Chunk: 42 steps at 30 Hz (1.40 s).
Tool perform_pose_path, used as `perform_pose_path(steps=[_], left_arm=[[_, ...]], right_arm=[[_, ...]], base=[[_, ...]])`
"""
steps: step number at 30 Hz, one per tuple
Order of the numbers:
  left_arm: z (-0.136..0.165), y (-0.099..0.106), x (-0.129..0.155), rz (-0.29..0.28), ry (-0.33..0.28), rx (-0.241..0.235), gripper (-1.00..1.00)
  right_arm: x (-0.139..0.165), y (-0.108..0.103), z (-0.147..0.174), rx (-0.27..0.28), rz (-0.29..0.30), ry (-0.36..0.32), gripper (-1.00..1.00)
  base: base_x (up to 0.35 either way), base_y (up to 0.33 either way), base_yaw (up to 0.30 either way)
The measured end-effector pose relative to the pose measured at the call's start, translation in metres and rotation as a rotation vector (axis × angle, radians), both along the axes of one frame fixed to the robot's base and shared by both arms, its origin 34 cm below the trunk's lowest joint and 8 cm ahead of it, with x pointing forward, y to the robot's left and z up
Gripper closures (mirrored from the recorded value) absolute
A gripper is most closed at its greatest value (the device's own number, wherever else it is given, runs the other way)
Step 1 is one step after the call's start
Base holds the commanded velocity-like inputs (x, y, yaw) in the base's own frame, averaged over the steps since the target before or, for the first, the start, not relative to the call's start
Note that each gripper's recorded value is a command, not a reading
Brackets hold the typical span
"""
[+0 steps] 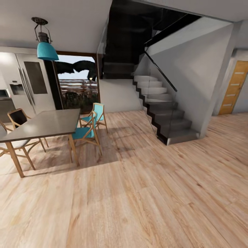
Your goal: Turn on the radio receiver that's on the table in the living room.
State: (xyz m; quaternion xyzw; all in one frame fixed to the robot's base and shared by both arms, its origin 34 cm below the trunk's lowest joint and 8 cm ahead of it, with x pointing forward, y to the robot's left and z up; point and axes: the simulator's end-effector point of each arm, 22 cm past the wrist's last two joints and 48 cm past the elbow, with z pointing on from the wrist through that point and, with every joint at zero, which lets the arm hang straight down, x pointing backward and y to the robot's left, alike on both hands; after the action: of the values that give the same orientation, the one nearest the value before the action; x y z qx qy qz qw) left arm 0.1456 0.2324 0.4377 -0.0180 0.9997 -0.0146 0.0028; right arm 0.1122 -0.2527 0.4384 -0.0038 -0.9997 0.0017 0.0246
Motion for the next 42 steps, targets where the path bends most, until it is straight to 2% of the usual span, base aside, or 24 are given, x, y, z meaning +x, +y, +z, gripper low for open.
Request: perform_pose_path(steps=[42], left_arm=[[0.0001, -0.0031, 0.0018, -0.001, -0.005, -0.004, -1.0]], right_arm=[[0.0, 0.0, 0.0, 0.0, 0.0, 0.0, -1.0]], base=[[0.0, 0.0, -0.282]])
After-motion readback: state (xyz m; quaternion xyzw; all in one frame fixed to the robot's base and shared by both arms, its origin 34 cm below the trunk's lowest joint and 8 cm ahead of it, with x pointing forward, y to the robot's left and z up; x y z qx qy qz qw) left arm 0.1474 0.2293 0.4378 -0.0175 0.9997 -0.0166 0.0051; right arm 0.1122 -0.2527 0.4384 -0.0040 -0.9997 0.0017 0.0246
